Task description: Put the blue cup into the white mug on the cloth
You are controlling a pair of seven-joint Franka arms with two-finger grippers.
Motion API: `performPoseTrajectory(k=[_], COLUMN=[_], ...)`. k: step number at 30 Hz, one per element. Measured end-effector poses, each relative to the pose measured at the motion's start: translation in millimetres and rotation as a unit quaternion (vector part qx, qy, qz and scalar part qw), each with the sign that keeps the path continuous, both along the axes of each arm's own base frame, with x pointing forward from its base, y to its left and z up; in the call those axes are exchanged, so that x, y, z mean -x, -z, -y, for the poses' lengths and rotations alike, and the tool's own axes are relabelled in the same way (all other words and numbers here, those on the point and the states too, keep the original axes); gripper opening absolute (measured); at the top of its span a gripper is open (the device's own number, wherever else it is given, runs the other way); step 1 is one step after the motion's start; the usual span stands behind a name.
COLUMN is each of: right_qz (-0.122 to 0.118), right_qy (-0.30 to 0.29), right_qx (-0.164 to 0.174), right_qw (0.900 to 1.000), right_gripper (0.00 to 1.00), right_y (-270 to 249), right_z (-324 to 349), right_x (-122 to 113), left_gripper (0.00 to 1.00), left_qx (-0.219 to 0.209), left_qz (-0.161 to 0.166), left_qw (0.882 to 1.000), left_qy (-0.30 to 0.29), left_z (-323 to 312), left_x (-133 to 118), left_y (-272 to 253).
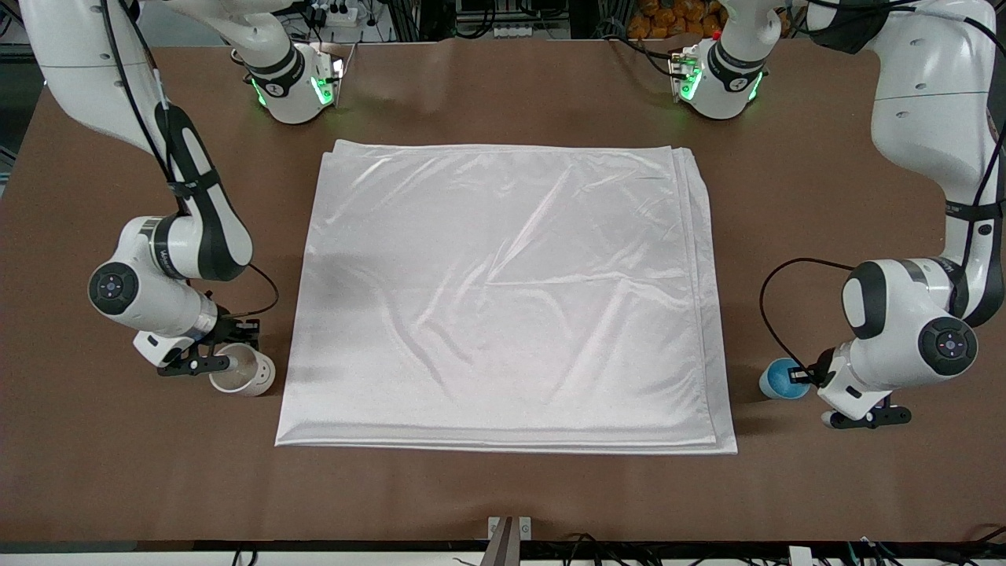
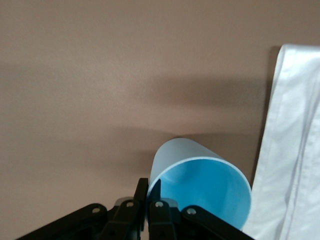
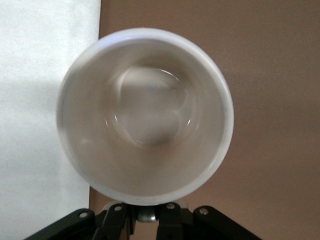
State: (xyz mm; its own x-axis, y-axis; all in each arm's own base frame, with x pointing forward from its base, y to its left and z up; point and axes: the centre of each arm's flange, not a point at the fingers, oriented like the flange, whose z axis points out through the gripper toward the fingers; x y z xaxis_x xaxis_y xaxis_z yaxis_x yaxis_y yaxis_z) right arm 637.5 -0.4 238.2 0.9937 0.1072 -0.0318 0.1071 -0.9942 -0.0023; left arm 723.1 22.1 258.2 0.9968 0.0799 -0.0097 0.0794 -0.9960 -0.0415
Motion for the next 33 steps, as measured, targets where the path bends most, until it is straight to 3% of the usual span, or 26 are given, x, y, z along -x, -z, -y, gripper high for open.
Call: performPoseTrajectory(k=[5,15,33], right_qz=[-0.011,-0.008,0.006], right_qy=[-0.007,-0.015,0.025], right_qx=[-0.005,-0.012,-0.014], right_qw=[1.0,1.0,1.0], right_gripper=[0.19,0.19,0.19], right_y=[-32.2,-76.4,-91.2], right_z=[-13.0,-66.1,-244.5], right_x=[-11.3,-22.5,11.7], left_gripper=[0.04,0.04,0.04], left_qx=[0.0,0.001,-0.006], left_qz=[0.005,0.001,-0.019], left_qw=[1.0,1.0,0.995], left_qy=[0.0,-0.022,-0.102], left_z=[0.3,22.0,124.7], left_x=[-0.9,1.5,17.8], left_y=[-15.2,-36.2,-58.3])
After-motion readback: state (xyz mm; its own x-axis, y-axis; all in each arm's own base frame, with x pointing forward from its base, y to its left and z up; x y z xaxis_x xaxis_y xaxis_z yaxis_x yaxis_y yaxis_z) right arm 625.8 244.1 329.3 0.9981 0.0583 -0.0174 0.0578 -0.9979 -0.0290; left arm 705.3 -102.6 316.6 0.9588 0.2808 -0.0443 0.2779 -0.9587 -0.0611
